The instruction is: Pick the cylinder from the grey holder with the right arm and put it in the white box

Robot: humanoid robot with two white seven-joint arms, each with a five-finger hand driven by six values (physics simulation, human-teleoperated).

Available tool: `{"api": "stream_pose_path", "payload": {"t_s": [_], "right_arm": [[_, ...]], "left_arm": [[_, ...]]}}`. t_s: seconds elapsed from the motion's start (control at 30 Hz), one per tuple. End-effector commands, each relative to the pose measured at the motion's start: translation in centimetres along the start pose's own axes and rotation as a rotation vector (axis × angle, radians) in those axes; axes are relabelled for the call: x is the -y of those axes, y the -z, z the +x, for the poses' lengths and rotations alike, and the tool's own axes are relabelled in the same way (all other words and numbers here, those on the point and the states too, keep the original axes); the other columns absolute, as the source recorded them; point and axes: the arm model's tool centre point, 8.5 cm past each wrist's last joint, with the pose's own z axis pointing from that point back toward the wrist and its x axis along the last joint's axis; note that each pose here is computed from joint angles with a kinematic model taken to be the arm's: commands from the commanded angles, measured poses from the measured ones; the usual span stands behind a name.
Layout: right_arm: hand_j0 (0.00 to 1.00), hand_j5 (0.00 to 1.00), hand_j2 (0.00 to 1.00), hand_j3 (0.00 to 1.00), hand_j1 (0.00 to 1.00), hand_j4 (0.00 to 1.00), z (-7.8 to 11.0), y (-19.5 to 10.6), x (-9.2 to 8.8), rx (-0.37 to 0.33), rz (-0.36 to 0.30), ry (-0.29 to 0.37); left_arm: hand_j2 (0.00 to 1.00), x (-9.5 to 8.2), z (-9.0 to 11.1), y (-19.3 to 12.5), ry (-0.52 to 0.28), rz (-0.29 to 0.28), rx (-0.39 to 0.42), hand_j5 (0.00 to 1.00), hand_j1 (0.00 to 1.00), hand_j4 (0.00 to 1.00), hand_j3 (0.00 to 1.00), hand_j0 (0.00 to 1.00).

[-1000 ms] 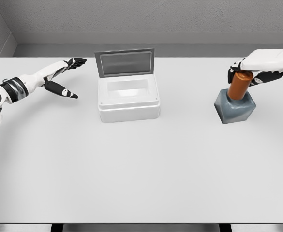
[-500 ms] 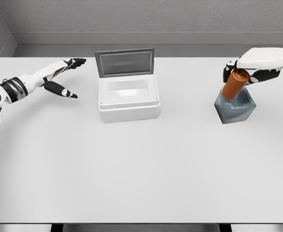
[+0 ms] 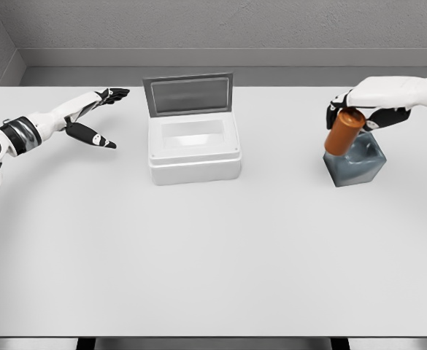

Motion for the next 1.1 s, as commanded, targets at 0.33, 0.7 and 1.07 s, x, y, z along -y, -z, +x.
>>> {"api": "stream_pose_path", "payload": {"t_s": [0.33,0.7,1.07], "right_arm": [[0.38,0.38,0.38,0.38,0.38,0.38,1.1,1.7,1.1,0.058,-0.033,0.023],[0.38,0.38,0.38,0.38,0.38,0.38,1.5,2.6,1.5,0.087,-0.048,0.042],[0.38,0.38,0.38,0.38,0.38,0.38,2.3,3.8,1.8,0.126,-0.059,0.063]], "left_arm": [[1.00,-0.1,0.0,0.0,-0.007,0.007,0.003,1.00,1.00,1.00,1.00,1.00],[1.00,-0.1,0.0,0.0,-0.007,0.008,0.004,1.00,1.00,1.00,1.00,1.00],[1.00,-0.2,0.0,-0.1,-0.007,0.009,0.002,1.00,1.00,1.00,1.00,1.00]]}}
